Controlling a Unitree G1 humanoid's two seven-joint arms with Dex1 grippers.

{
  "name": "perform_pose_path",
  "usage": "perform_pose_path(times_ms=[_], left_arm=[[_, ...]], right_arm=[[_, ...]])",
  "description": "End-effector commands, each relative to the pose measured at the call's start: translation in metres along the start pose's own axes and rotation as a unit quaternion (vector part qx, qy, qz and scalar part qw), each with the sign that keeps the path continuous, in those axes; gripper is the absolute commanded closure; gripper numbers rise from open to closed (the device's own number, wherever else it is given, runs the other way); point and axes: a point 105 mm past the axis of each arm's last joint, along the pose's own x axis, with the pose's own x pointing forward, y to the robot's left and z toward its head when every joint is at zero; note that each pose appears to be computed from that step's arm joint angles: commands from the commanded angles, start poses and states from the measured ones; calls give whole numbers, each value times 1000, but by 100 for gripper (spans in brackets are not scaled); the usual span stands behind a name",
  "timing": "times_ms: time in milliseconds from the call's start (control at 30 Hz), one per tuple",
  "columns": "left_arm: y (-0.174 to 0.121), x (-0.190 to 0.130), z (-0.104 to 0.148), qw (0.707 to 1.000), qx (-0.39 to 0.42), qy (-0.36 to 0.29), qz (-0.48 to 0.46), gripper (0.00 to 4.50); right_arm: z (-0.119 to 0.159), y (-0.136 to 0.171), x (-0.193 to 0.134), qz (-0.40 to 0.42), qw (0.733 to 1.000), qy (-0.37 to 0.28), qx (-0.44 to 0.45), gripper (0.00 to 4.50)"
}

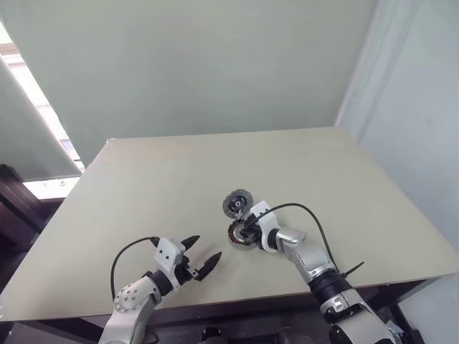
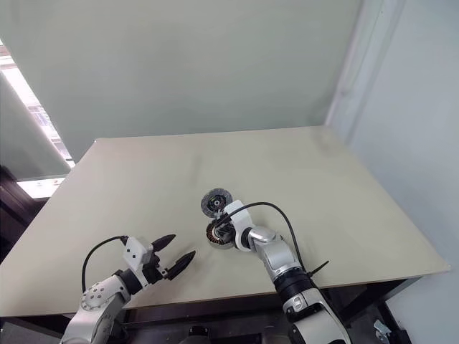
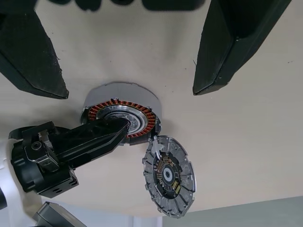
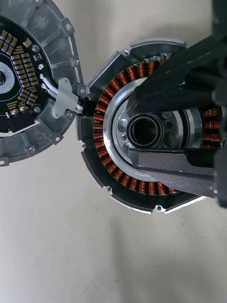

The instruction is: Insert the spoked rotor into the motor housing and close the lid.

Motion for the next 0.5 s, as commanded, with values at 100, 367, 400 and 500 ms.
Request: perform_pose_path(times_ms=[100,367,400,500], left_arm=[[-2,2,13,1000,19,-20,-7,0],[-3,3,12,1000,19,-20,-9,0],[-3,3,12,1000,19,-20,-9,0],[-3,2,12,1000,19,-19,-9,0]], right_arm=[[14,0,1,4,1000,-13,-20,379],[18,2,-1,8,999,-26,-16,107],[21,3,-2,10,999,-31,-15,70],[29,6,-5,19,999,-45,-8,3]])
